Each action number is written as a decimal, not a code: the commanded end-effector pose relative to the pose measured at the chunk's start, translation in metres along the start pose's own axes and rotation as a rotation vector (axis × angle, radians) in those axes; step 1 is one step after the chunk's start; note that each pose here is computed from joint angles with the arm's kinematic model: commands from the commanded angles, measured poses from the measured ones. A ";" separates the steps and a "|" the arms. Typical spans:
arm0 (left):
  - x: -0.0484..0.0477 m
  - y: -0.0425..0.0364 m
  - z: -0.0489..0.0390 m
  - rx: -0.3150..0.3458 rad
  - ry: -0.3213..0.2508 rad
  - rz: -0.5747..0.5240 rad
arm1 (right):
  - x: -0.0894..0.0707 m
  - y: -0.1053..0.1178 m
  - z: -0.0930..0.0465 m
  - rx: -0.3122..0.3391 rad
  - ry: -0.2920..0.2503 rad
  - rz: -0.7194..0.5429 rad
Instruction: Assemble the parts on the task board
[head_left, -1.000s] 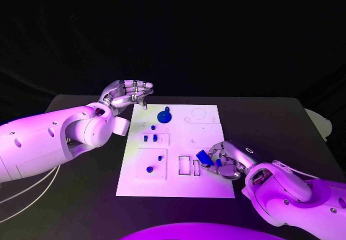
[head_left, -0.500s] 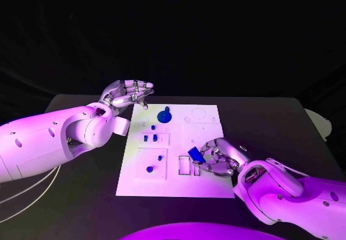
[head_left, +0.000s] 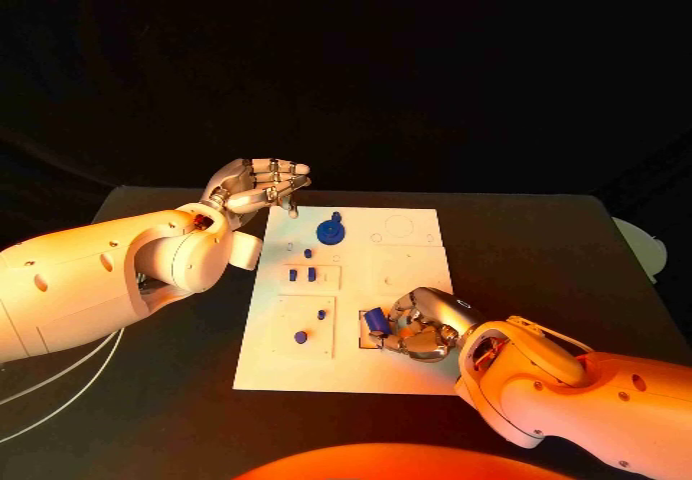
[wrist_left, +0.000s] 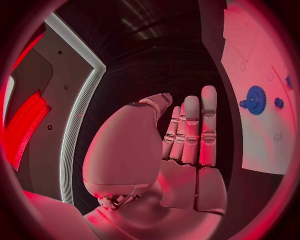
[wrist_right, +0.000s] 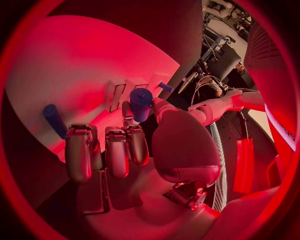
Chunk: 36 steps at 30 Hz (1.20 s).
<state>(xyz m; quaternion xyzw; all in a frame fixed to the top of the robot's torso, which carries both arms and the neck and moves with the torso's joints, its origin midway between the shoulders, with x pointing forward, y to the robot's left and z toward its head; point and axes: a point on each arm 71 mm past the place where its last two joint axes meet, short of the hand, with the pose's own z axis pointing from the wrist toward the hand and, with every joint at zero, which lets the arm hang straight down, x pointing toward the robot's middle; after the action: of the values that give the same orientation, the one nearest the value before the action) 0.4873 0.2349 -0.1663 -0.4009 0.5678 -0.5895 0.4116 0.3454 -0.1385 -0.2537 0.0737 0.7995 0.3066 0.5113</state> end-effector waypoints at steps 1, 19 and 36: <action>0.0025 -0.0010 0.0001 0.006 0.016 -0.015 | 0.005 -0.001 0.002 0.014 0.057 -0.029; 0.0022 -0.0010 -0.0004 0.004 0.014 -0.016 | 0.006 -0.003 0.011 0.024 0.028 -0.069; 0.0013 -0.0011 -0.0012 0.001 0.013 -0.016 | -0.001 0.004 0.004 -0.038 -0.053 -0.105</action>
<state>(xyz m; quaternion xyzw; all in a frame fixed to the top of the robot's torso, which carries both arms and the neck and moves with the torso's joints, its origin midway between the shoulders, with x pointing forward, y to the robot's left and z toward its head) 0.4865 0.2362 -0.1662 -0.4038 0.5673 -0.5891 0.4099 0.3504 -0.1344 -0.2561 0.0408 0.7979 0.2853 0.5294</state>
